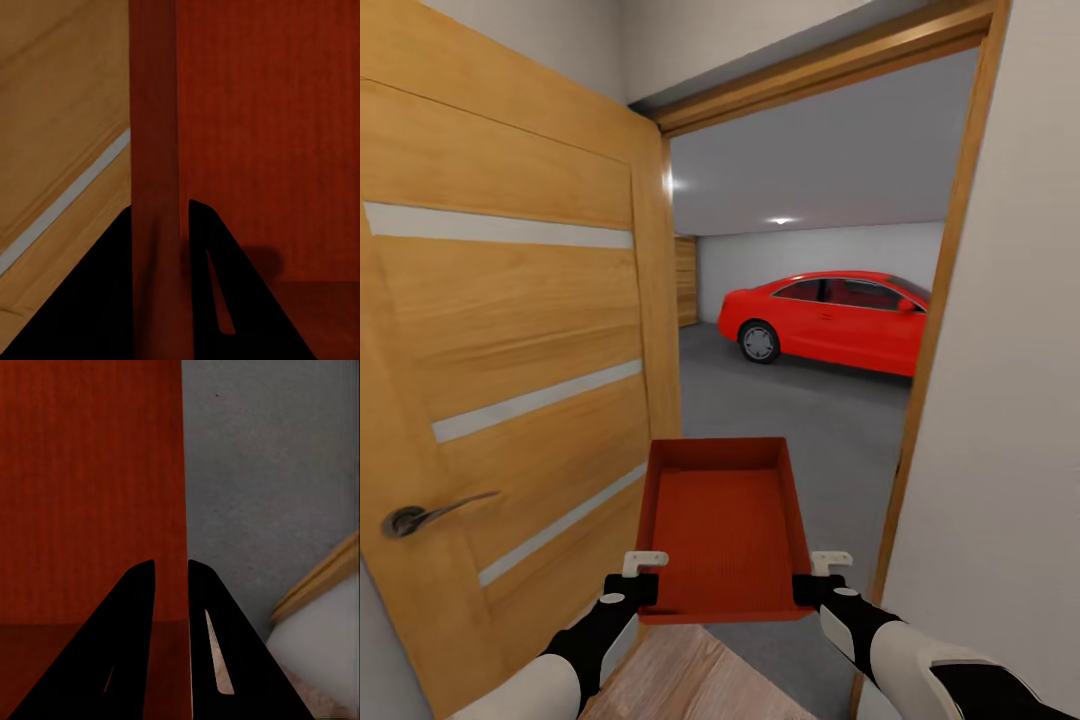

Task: Move the two storage containers from the living room to the garage. In the garage, place one container on the floor and stack the other container on top of it (either order is fine).

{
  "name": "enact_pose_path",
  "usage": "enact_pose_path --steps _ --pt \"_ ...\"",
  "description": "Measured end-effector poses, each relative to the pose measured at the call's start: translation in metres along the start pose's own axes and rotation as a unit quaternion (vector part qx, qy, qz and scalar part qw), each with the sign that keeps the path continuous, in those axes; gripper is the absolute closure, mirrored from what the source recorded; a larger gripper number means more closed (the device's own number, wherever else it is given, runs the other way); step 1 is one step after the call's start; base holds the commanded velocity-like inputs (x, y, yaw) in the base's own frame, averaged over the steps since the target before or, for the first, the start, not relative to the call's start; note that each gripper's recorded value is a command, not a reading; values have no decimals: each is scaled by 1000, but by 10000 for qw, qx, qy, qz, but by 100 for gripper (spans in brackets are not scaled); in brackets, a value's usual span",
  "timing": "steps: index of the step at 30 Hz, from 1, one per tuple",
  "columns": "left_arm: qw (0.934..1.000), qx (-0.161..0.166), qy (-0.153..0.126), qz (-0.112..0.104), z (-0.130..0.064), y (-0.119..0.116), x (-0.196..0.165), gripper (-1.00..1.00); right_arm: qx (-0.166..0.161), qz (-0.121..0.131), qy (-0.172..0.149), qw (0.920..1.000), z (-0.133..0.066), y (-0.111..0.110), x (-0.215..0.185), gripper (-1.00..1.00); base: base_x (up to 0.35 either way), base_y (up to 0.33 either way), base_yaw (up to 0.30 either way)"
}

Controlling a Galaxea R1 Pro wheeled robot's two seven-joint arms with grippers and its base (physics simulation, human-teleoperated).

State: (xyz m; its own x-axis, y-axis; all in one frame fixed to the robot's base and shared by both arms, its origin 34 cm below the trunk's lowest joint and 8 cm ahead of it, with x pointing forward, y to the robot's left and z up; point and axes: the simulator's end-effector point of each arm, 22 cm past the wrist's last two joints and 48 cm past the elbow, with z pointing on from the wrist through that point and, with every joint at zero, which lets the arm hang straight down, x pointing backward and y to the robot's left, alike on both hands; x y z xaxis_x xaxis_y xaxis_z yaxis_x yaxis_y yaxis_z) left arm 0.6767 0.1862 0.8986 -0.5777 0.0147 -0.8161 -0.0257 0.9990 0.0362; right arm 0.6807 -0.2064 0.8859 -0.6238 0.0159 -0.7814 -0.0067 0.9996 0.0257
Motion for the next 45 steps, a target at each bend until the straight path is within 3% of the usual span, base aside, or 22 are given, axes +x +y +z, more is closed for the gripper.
enact_pose_path --steps 12,28,45 --pt "10000 3 0 -3 0 1 0 100 2 0 1 10000 0 1 0 100 14 6 -242" --pt "10000 2 -3 -7 0 1 0 100 1 -1 -2 10000 0 1 0 100 214 119 -238" --pt "10000 1 -4 -4 0 1 0 100 0 -1 -1 10000 0 1 0 100 204 137 -16"
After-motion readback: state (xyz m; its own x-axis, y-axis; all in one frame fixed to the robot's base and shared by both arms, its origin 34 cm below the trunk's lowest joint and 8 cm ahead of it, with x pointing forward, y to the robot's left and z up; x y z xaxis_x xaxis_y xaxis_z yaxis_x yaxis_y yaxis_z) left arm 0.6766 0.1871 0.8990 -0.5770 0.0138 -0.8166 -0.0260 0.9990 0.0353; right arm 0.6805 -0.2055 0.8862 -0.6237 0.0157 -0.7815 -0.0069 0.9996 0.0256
